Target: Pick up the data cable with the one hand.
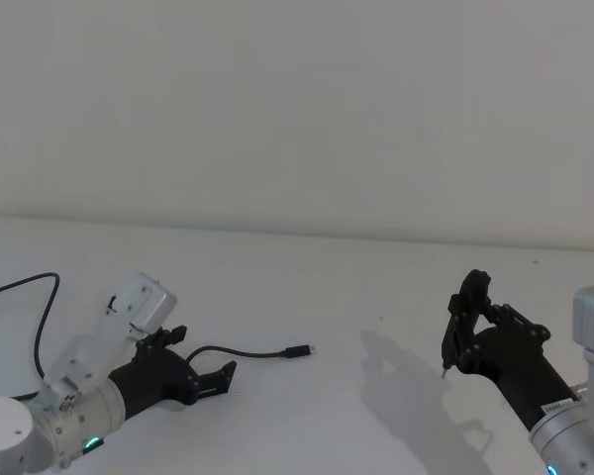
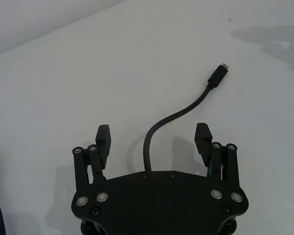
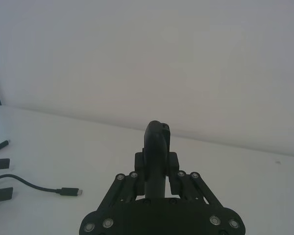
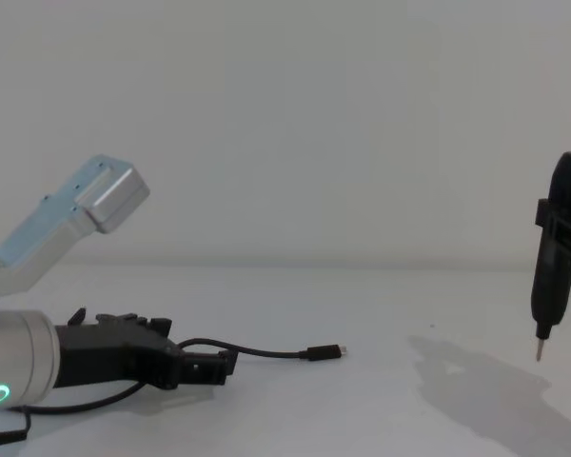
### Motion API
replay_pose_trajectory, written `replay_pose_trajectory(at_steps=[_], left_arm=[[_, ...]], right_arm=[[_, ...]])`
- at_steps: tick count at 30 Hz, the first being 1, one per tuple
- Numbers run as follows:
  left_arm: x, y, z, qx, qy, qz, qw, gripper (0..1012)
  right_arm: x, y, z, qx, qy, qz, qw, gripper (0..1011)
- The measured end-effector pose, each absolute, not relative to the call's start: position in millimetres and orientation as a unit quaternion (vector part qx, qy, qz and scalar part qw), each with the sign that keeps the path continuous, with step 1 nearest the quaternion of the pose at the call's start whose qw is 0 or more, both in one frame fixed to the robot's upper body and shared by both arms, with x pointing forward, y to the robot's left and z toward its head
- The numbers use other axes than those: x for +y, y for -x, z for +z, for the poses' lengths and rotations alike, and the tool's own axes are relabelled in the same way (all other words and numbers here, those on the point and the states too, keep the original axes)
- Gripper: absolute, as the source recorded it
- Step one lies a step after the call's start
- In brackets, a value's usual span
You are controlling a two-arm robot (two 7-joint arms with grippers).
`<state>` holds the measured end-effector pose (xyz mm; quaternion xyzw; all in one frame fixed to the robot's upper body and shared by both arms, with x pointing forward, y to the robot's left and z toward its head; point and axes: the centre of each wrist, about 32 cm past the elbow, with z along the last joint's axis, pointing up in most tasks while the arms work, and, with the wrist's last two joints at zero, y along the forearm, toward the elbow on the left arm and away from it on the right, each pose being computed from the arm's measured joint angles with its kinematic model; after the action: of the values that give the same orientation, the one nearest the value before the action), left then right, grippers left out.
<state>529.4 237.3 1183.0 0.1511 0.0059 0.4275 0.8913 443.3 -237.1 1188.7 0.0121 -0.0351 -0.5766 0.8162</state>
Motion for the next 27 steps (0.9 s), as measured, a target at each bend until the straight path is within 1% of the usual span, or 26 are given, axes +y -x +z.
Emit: replay_pose_trajectory(at_steps=[6, 11, 12, 14, 15, 16, 22, 23, 27], left_arm=[[237.9, -530.3, 1181.4, 0.009, -0.153, 0.429, 0.89, 992], [238.3, -530.7, 1180.6, 0.01, -0.154, 0.429, 0.89, 891], [238.4, -530.8, 1180.4, 0.01, -0.154, 0.429, 0.89, 843], [238.4, -530.9, 1180.2, 0.01, -0.154, 0.43, 0.89, 816], [238.5, -531.0, 1180.0, 0.01, -0.155, 0.43, 0.89, 773], [238.5, -531.1, 1179.9, 0.011, -0.155, 0.43, 0.89, 756], [238.7, -531.3, 1179.6, 0.011, -0.155, 0.43, 0.889, 559], [238.7, -531.3, 1179.6, 0.011, -0.155, 0.43, 0.889, 540], [238.8, -531.5, 1179.4, 0.011, -0.155, 0.43, 0.889, 377]], right_arm=[[-237.1, -443.3, 1188.7, -0.035, -0.012, -0.577, 0.816, 274], [-237.1, -443.3, 1188.7, -0.035, -0.012, -0.577, 0.816, 274], [-237.1, -443.3, 1188.7, -0.035, -0.012, -0.577, 0.816, 274], [-237.1, -443.3, 1188.7, -0.035, -0.012, -0.577, 0.816, 274], [-237.1, -443.3, 1188.7, -0.035, -0.012, -0.577, 0.816, 274], [-237.1, -443.3, 1188.7, -0.035, -0.012, -0.577, 0.816, 274], [-237.1, -443.3, 1188.7, -0.035, -0.012, -0.577, 0.816, 275], [-237.1, -443.3, 1188.7, -0.035, -0.012, -0.577, 0.816, 274], [-237.1, -443.3, 1188.7, -0.035, -0.012, -0.577, 0.816, 274]])
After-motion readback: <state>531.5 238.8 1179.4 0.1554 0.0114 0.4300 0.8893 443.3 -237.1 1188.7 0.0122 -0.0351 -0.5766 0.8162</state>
